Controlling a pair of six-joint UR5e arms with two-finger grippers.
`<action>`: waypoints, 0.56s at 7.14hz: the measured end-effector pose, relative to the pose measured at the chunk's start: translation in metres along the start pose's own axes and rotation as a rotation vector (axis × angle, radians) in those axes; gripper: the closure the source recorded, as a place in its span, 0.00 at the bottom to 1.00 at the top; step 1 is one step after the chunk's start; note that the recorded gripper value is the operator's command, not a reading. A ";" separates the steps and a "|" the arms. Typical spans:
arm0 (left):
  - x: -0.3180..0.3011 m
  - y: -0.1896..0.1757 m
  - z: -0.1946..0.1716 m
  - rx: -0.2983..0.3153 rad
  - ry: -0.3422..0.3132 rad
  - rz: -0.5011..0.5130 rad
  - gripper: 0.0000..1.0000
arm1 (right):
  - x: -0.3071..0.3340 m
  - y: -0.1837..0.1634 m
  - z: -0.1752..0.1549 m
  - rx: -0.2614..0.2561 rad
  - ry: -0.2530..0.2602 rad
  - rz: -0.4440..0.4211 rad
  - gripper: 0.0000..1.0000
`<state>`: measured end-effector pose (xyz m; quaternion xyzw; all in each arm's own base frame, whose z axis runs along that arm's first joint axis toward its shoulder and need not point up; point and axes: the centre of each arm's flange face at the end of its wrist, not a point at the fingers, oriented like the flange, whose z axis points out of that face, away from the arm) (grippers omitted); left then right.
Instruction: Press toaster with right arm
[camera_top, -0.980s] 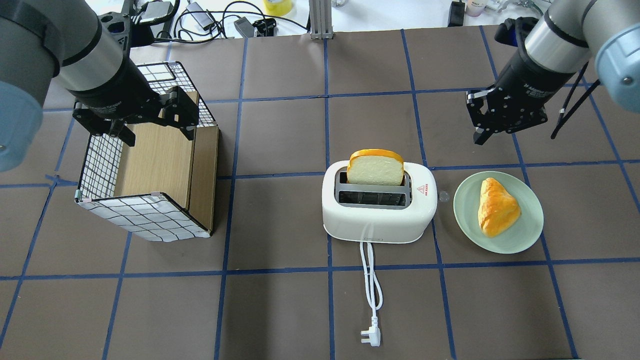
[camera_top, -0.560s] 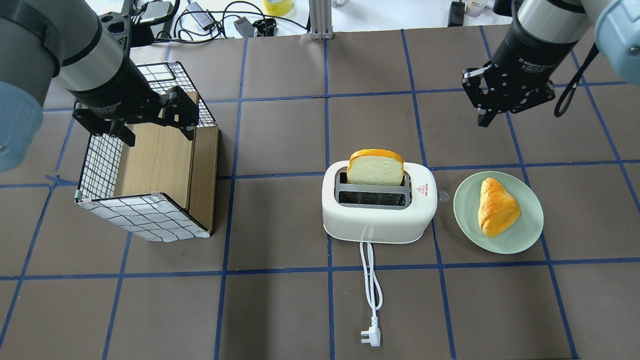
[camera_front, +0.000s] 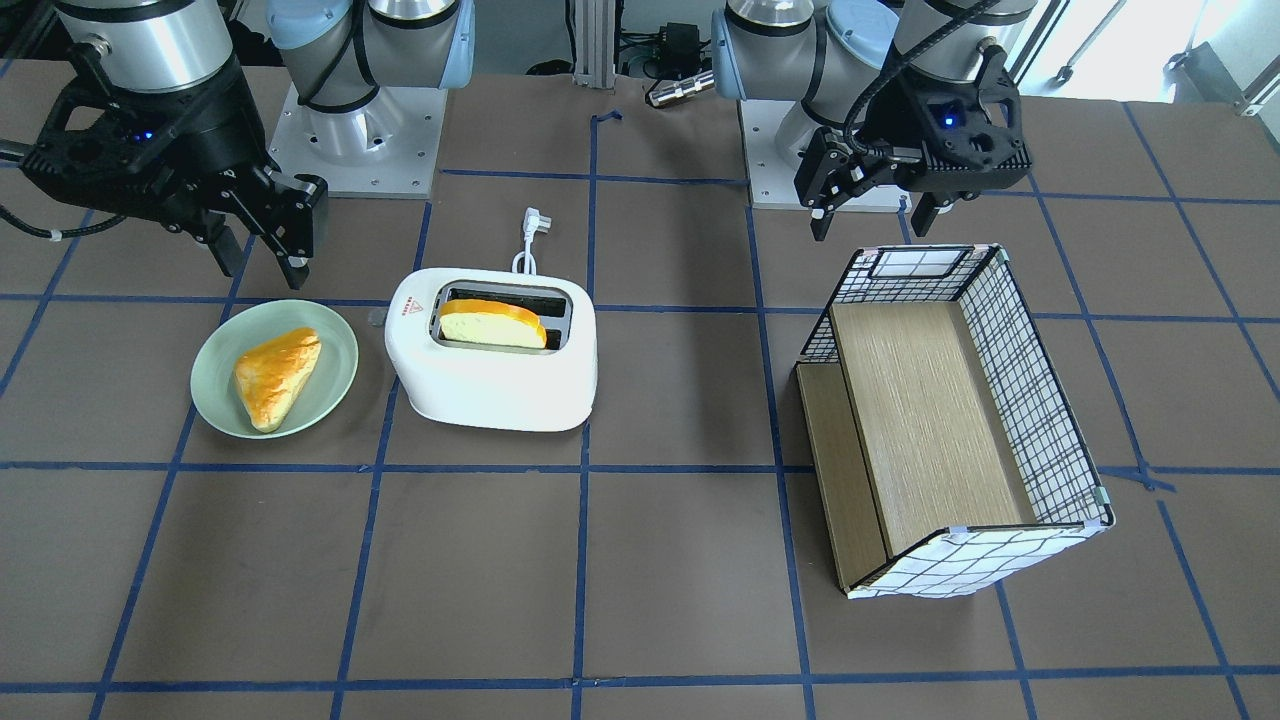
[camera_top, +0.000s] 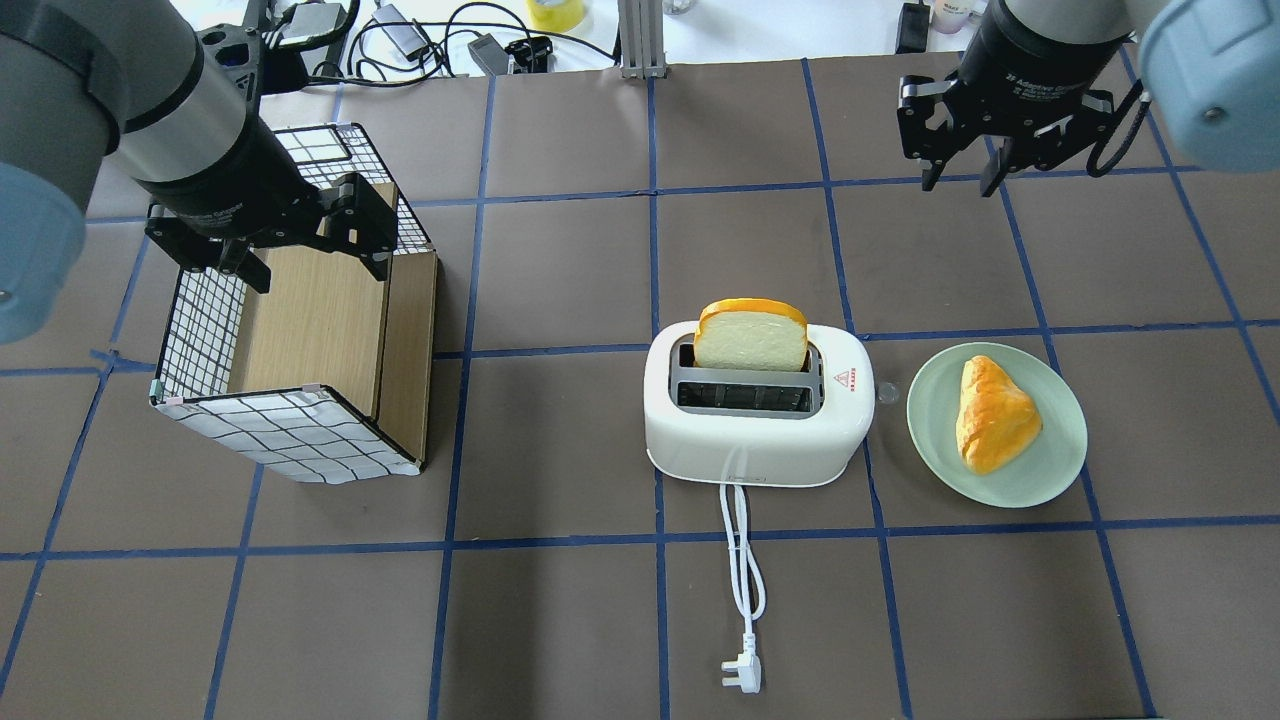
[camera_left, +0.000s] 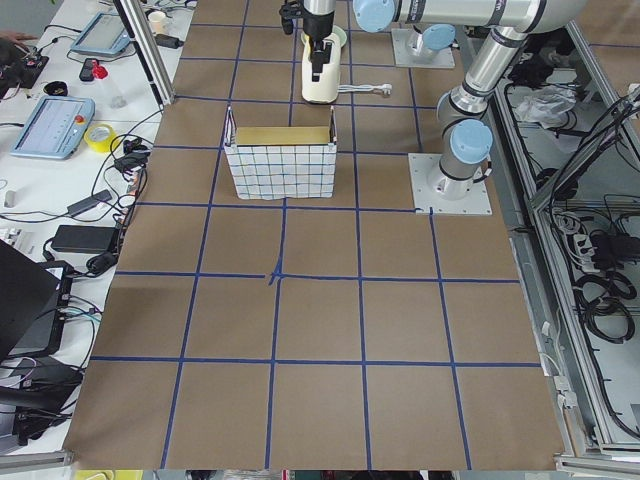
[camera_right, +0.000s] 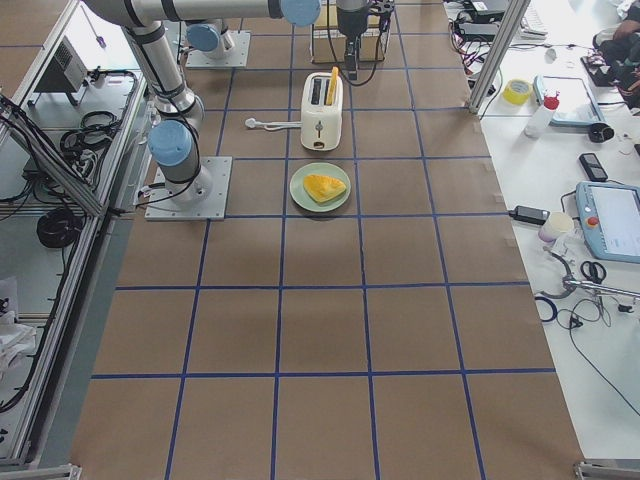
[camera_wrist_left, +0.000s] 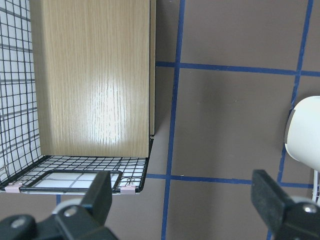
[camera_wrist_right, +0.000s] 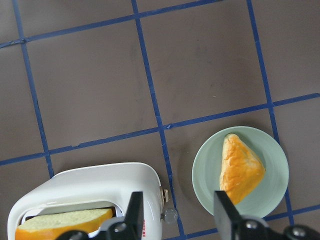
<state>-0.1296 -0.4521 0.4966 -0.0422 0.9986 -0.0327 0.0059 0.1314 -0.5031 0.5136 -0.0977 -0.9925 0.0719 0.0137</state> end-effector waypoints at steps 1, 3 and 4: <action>0.000 0.000 0.000 0.000 0.000 0.000 0.00 | -0.001 -0.003 0.001 0.020 -0.007 -0.003 0.00; 0.000 0.000 0.000 0.000 0.000 0.000 0.00 | -0.004 -0.008 0.002 0.047 -0.032 -0.011 0.00; 0.000 0.000 0.000 0.000 0.000 0.000 0.00 | -0.005 -0.009 0.003 0.051 -0.037 -0.021 0.00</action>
